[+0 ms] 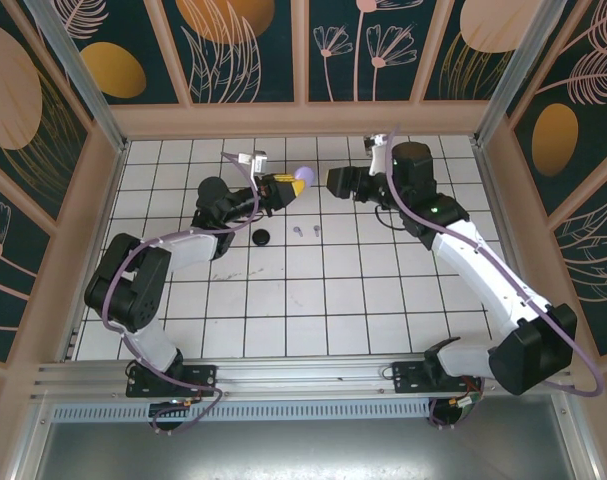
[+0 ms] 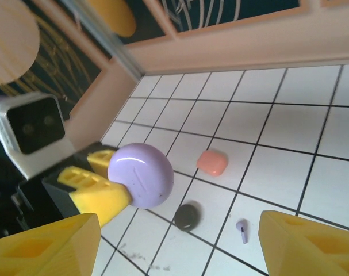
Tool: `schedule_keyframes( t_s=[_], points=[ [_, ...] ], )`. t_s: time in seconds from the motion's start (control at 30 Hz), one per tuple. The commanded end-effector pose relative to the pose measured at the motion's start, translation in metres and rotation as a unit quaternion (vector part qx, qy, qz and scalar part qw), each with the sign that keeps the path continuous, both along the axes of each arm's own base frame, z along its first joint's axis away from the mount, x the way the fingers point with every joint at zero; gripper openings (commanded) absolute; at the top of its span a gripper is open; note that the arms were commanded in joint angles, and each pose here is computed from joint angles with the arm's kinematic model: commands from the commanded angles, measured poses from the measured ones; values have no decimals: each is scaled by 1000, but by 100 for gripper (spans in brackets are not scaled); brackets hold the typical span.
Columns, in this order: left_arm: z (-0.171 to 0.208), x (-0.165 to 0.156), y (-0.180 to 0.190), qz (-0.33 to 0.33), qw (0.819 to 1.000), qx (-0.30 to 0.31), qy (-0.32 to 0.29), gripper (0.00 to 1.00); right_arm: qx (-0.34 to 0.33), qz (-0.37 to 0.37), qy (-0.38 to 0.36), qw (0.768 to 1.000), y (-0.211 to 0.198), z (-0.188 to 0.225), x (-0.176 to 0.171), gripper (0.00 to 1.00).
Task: Insert wireless bluetooth earbuds into charging case
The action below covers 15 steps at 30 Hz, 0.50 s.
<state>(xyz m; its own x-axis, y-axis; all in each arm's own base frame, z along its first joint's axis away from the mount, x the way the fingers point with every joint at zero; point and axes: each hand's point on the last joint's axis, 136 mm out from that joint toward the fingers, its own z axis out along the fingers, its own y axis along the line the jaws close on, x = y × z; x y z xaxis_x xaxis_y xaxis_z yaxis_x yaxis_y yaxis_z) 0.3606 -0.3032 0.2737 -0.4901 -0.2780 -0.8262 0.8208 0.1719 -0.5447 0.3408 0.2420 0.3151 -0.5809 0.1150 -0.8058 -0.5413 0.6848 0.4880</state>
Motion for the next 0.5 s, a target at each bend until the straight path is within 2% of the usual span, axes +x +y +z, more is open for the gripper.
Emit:
schedule_keyframes(
  t_s=[0.0,0.47],
  points=[
    [17,-14,-4,-36,999,9,-27,0,16,85,-70,994,18,22,-14,73],
    [26,-18,-6,-53,998,7,-31,0,17,107,-40,993,40,-6,-1,70]
  ],
)
